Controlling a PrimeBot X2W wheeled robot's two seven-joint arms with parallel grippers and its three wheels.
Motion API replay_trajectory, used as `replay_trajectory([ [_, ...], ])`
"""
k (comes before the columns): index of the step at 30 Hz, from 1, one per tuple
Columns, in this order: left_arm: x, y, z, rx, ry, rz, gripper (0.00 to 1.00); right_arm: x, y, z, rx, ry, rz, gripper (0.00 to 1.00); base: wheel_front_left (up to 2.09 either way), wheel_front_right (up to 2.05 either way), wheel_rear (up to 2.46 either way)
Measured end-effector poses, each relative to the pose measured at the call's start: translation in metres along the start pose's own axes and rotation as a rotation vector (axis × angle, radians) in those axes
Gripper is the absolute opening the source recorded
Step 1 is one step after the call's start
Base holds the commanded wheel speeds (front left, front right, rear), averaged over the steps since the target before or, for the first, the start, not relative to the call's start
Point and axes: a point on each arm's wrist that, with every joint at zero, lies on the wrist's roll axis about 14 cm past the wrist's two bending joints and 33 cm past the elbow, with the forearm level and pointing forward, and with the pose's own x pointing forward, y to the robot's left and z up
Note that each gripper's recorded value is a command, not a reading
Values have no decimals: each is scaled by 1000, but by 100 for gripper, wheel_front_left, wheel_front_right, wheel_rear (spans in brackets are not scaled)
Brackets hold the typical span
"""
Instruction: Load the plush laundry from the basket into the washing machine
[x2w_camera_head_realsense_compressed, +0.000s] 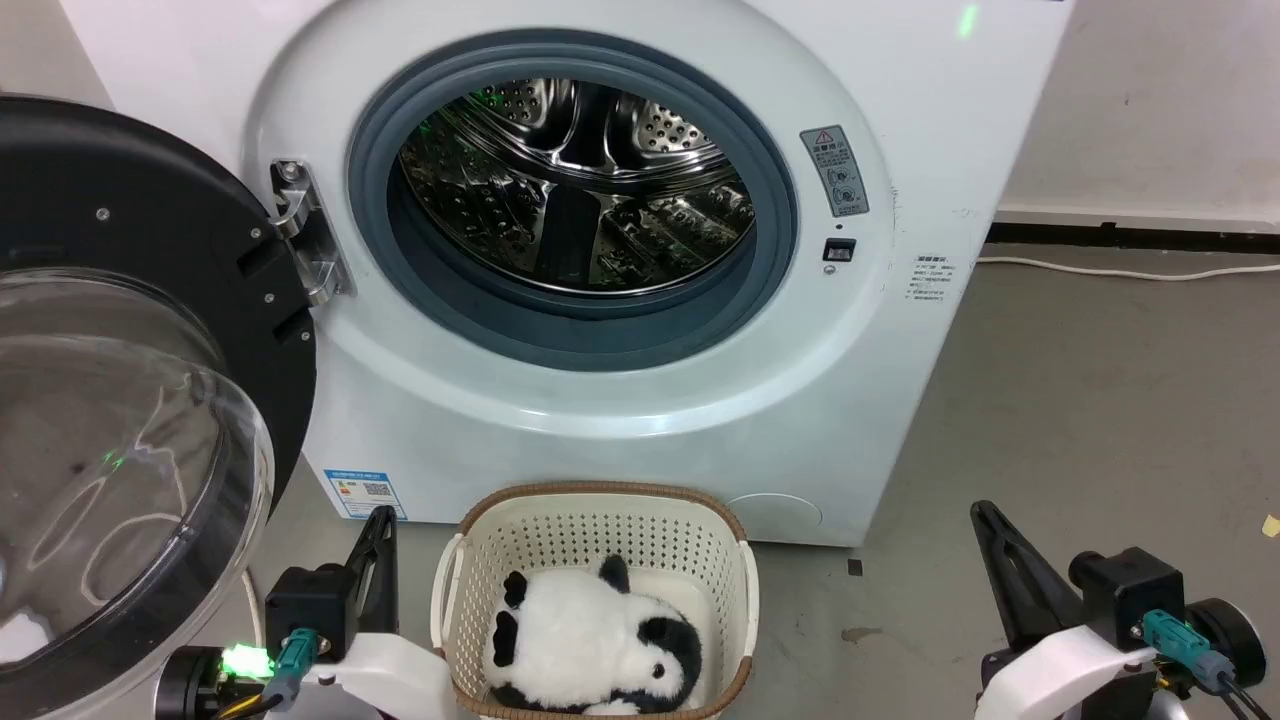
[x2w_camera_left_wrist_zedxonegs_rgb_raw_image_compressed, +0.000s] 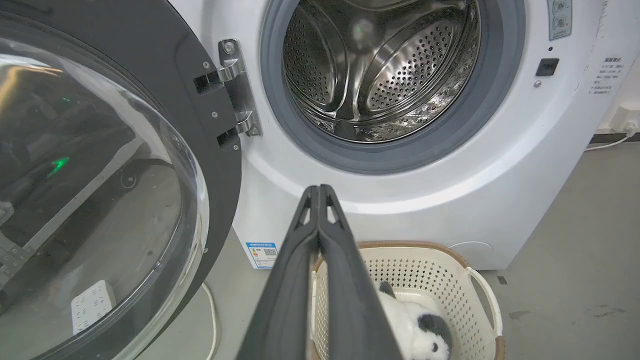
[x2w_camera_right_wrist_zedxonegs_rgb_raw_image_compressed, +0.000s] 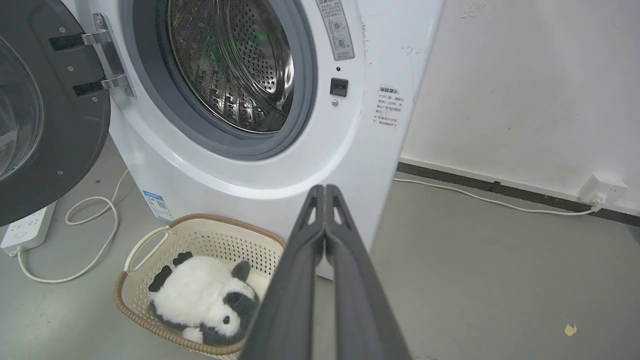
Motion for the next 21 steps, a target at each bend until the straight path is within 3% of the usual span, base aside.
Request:
replay_trajectory([
  [7, 0, 0, 0, 0, 0, 0, 0, 0, 0, 0, 0, 0, 0, 0, 0, 0, 0],
  [8, 0, 0, 0, 0, 0, 0, 100, 0, 0, 0, 0, 0, 0, 100, 0, 0, 0],
  [21, 0, -5, 1, 0, -9, -14, 100, -1, -1, 0, 3, -6, -5, 100, 0, 0, 0],
])
